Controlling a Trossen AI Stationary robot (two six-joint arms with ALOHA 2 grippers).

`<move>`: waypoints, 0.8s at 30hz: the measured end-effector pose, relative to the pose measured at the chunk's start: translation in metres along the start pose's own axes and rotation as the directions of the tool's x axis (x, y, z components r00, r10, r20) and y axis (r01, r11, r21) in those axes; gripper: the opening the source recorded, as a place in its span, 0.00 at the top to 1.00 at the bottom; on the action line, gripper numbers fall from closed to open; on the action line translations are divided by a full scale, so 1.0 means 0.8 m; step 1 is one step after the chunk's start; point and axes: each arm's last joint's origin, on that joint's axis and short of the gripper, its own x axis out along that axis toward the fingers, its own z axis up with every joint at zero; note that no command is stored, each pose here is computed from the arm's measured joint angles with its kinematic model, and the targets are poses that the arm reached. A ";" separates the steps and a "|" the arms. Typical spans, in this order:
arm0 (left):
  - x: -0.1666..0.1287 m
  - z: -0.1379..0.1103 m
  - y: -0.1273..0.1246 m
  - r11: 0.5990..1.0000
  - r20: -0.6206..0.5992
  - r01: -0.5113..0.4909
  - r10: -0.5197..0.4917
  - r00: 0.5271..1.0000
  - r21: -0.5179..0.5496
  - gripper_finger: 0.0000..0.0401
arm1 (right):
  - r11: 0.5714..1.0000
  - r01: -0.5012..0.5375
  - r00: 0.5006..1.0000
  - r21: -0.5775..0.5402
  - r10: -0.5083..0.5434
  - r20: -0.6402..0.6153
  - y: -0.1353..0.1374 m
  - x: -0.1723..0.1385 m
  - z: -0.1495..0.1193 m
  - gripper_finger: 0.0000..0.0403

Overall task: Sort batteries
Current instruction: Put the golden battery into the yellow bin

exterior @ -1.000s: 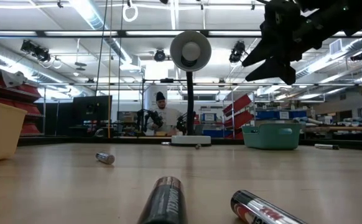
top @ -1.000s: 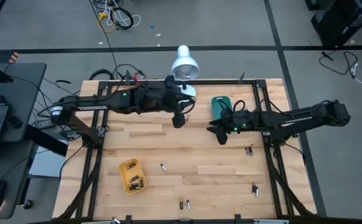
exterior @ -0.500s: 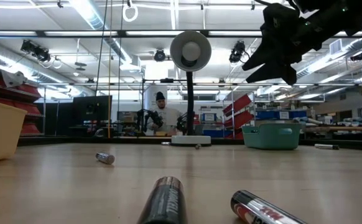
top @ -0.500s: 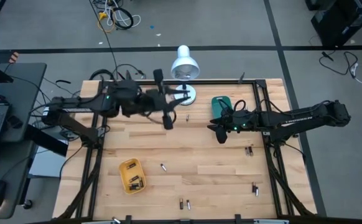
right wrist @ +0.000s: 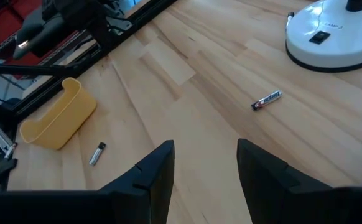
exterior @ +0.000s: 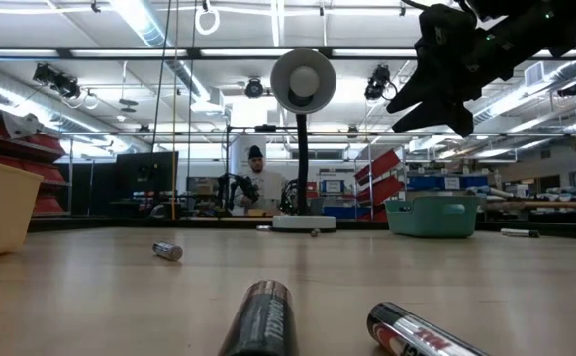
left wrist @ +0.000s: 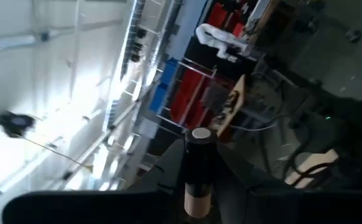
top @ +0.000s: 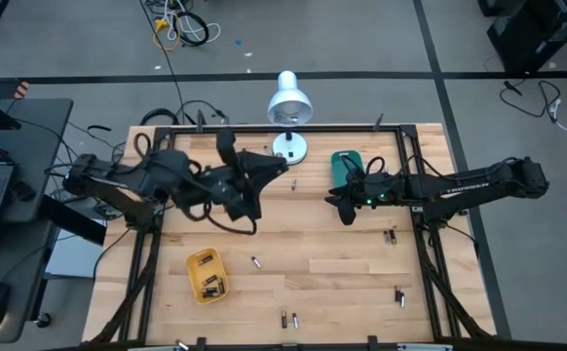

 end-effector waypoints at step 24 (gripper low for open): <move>-0.001 -0.007 -0.009 0.904 -0.093 0.011 -0.057 0.994 -0.428 0.83 | 0.997 -0.001 1.000 0.081 0.001 0.000 0.000 0.000 0.000 0.61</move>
